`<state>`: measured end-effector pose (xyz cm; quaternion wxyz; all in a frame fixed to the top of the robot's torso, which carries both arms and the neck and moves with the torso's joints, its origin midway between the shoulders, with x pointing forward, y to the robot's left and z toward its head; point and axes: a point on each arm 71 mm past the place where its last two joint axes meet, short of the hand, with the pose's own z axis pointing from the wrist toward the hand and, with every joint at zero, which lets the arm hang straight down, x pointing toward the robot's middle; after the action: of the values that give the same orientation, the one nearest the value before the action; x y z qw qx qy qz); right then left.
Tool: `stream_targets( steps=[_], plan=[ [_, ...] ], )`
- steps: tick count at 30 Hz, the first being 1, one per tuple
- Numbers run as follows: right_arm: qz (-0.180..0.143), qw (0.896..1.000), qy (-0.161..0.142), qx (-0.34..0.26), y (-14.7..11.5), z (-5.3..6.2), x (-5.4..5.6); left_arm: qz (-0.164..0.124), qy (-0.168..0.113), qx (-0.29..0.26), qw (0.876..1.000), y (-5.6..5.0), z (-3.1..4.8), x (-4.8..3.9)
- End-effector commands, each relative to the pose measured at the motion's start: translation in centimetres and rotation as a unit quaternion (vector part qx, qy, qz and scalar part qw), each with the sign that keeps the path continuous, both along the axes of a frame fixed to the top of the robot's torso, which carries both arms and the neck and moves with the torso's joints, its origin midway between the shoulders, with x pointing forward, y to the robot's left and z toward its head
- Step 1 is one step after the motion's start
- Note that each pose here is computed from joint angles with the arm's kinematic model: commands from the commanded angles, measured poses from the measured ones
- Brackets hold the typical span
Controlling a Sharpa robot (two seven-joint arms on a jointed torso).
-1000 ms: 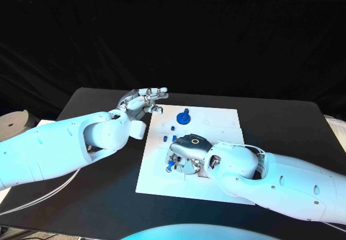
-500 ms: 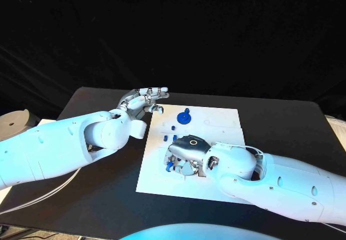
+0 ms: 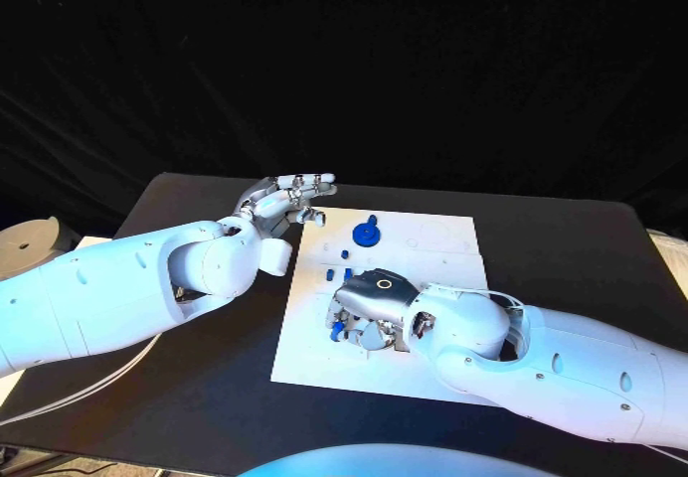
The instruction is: Assemble the parts on the task board
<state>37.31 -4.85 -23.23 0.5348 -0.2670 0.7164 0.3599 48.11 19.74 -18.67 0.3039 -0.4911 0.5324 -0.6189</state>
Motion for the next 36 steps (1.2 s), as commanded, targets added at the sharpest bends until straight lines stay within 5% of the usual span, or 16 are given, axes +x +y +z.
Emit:
stream_targets(
  steps=[1, 17, 36],
  plan=[
    [-0.006, 0.999, 0.0, -0.04, -0.26, -0.98, -0.07, -0.009, -0.002, -0.007, 1.0, -0.22, 0.1, -0.06],
    [-0.01, 0.999, -0.022, -0.047, -0.36, -0.47, -0.52, -0.009, 0.0, -0.006, 1.0, -0.15, 0.06, -0.03],
    [-0.021, 0.998, -0.013, -0.05, -0.11, -0.77, -0.13, -0.01, 0.001, -0.006, 1.0, -0.2, 0.05, -0.07]
  ],
)
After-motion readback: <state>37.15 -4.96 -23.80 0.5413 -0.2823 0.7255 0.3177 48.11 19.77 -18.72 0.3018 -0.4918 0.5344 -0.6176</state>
